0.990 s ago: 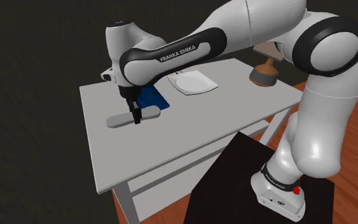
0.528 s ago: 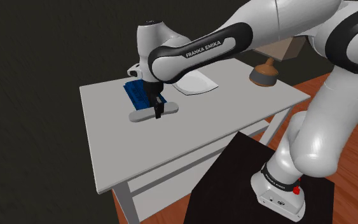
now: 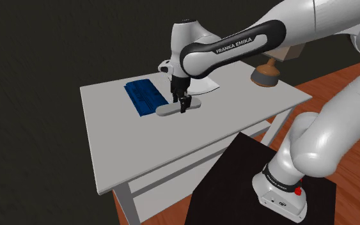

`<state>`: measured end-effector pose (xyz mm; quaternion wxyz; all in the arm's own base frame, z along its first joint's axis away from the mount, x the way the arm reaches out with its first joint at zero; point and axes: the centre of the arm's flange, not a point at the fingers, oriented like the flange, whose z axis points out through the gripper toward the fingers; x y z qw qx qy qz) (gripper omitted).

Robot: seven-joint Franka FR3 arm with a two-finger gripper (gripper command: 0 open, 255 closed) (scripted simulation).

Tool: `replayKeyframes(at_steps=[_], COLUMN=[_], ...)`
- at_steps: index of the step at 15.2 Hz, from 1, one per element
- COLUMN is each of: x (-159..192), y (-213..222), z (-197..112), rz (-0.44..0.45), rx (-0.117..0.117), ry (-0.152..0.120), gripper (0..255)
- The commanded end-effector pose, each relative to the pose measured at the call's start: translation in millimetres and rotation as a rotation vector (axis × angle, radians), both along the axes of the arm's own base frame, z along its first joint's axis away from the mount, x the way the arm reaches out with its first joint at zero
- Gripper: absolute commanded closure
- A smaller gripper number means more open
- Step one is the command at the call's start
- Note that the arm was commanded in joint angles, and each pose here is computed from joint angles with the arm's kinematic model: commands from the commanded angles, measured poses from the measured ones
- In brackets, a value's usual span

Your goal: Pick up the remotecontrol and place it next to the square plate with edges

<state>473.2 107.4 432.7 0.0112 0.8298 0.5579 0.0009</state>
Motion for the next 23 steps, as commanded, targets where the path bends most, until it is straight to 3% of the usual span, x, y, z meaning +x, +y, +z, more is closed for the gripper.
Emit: replayKeyframes(at_steps=[1,18,23], x=[-10.1,-105.0,-105.0], y=[-23.1,-223.1,-223.1], z=[-2.3,-1.3,-27.7], rz=[0.001,0.001,0.001], rx=[0.000,0.000,0.000], ry=[0.000,0.000,0.000], gripper=[255,255,255])
